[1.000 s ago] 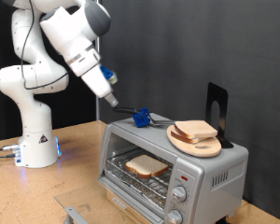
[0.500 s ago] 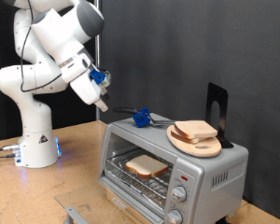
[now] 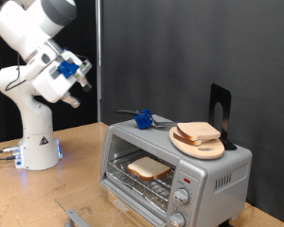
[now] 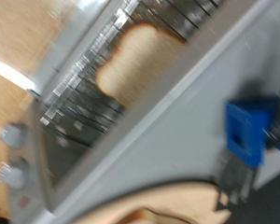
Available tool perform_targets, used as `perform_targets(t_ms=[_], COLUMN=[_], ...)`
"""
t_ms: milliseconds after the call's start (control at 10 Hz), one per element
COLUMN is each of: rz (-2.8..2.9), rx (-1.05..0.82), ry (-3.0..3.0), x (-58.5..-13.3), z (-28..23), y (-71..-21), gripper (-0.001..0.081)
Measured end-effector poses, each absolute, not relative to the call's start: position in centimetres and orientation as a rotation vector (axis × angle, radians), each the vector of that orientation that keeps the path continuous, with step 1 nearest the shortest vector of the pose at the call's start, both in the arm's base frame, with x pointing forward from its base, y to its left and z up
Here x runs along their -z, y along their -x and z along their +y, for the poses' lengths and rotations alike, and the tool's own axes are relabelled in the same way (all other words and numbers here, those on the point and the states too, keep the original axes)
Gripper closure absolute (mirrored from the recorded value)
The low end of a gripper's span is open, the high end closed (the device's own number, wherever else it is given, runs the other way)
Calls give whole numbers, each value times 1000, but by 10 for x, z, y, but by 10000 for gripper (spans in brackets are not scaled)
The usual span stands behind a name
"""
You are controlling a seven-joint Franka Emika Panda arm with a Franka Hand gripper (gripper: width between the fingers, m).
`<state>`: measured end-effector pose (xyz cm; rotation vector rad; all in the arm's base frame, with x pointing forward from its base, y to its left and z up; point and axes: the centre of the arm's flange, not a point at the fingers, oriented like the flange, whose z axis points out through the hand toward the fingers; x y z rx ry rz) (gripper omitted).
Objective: Make a piece of toast with the oven
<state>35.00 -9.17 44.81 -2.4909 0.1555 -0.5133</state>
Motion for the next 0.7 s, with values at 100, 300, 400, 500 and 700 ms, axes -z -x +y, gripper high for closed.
perform_targets(t_ms=[100,300,400,500,700], rz=[185,205,308,446,732], rx=[512,503,465,430,416], ry=[2511,2514,2450,2370,2205], x=[-447,-445,-446,-452,-471], z=[-105,-111,-108,-109,-126], y=[-346,-345,-345,-346,-348], gripper=[-2,-2,-2,-2,-2])
